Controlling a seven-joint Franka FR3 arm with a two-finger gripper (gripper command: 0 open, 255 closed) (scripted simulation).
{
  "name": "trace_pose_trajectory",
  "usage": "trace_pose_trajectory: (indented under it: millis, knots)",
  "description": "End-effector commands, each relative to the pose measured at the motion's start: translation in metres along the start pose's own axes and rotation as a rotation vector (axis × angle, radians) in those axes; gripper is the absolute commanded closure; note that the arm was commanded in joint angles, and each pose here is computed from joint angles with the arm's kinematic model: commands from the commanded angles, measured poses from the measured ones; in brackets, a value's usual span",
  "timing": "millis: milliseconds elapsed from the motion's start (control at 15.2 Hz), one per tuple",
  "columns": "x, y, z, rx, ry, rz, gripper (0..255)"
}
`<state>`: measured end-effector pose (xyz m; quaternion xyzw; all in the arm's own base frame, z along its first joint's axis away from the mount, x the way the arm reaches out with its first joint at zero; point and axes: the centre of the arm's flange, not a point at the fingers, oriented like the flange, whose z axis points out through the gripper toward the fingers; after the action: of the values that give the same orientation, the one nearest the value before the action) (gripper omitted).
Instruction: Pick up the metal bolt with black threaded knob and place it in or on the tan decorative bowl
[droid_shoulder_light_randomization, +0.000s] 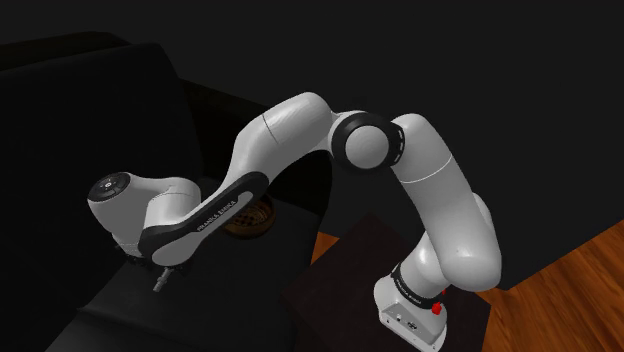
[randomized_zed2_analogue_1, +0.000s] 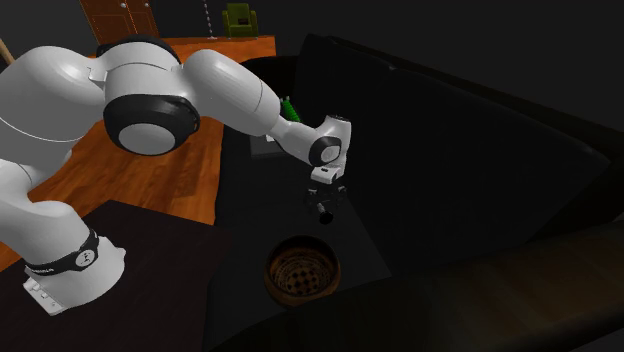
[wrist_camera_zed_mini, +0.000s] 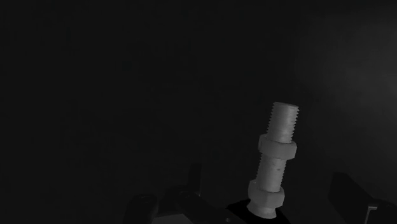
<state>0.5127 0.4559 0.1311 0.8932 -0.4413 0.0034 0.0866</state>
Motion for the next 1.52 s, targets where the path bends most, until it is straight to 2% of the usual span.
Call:
trace_pose_trajectory:
  millis: [0,594,1452]
  knots:
    - [0.000,0.000,0.000,0.000,0.000,0.000,255]
    - [0.000,0.000,0.000,0.000,0.000,0.000,255]
    - [0.006,0.010,-0.068,0.000,0.000,0.000,255]
